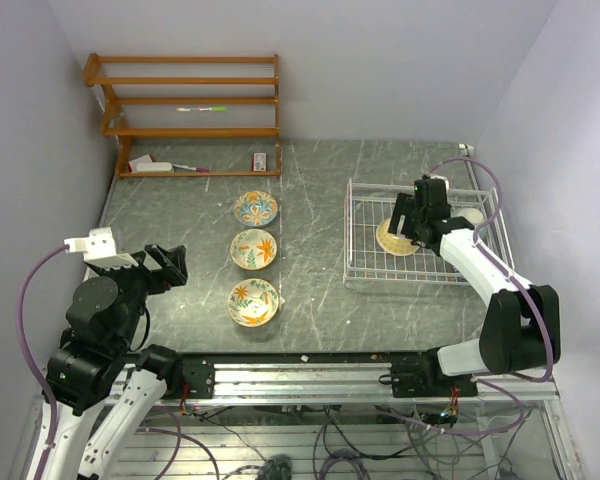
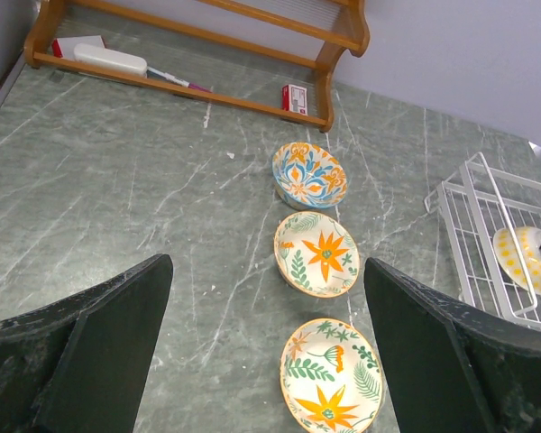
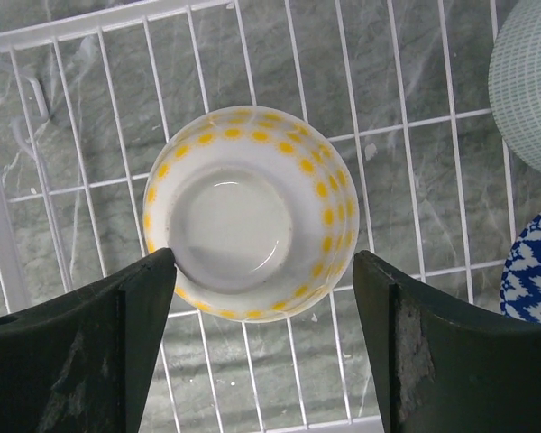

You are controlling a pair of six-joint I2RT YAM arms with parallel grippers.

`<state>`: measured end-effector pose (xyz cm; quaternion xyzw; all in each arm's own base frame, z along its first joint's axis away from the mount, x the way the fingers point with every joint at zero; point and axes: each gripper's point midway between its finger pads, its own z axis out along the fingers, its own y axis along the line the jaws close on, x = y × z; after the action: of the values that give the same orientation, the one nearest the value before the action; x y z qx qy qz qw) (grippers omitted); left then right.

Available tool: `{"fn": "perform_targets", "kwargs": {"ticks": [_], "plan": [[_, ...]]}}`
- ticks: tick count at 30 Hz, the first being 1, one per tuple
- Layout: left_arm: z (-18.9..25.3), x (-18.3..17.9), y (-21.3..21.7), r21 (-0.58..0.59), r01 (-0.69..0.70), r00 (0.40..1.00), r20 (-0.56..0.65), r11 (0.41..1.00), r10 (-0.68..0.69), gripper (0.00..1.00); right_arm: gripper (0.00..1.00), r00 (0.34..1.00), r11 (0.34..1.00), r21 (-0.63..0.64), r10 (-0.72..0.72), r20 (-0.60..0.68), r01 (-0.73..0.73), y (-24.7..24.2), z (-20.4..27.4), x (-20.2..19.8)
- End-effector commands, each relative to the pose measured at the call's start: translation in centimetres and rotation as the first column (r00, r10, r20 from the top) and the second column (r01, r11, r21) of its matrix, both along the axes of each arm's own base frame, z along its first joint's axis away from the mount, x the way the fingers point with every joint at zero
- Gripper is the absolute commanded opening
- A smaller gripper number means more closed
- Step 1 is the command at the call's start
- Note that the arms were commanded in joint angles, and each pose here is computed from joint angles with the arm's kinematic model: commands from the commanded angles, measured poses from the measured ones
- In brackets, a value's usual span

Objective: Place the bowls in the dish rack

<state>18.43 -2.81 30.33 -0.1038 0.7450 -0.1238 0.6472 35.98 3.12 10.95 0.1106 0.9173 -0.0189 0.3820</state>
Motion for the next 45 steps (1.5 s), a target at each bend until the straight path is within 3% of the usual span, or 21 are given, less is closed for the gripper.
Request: {"fn": "perform_targets", "kwargs": {"ticks": [1, 6, 13, 20, 39, 45], "plan": [[0.9, 0.1, 0.0, -0.005, 0.003, 0.999, 0.043, 1.000, -0.003, 0.98, 0.76, 1.000, 1.000, 0.001, 0.005, 0.022, -0.005, 0.3, 0.5, 1.2], [0.7, 0.2, 0.1, 0.002, -0.001, 0.999, 0.042, 1.000, 0.001, 0.98, 0.62, 1.000, 1.000, 0.005, 0.008, 0.013, -0.008, 0.5, 0.0, 1.4], [0.3, 0.5, 0.0, 0.012, -0.001, 0.999, 0.032, 1.000, 0.001, 0.98, 0.55, 1.000, 1.000, -0.018, -0.024, 0.014, 0.024, 0.0, -0.1, 1.7], [0.1, 0.8, -0.1, 0.028, 0.004, 1.000, 0.021, 1.000, -0.005, 0.98, 0.52, 0.991, 0.990, -0.070, -0.119, 0.065, 0.124, -1.9, 1.2, 2.4], [0.3, 1.0, 0.0, 0.050, -0.002, 1.000, 0.010, 0.999, 0.001, 0.98, 0.47, 0.933, 0.948, 0.007, -0.314, 0.176, 0.318, -8.3, 2.0, 4.3], [0.3, 1.1, 0.1, 0.052, -0.007, 1.000, 0.004, 0.999, 0.007, 0.98, 0.49, 0.937, 0.966, 0.039, -0.259, 0.235, 0.257, -7.4, 3.7, 4.2]]}}
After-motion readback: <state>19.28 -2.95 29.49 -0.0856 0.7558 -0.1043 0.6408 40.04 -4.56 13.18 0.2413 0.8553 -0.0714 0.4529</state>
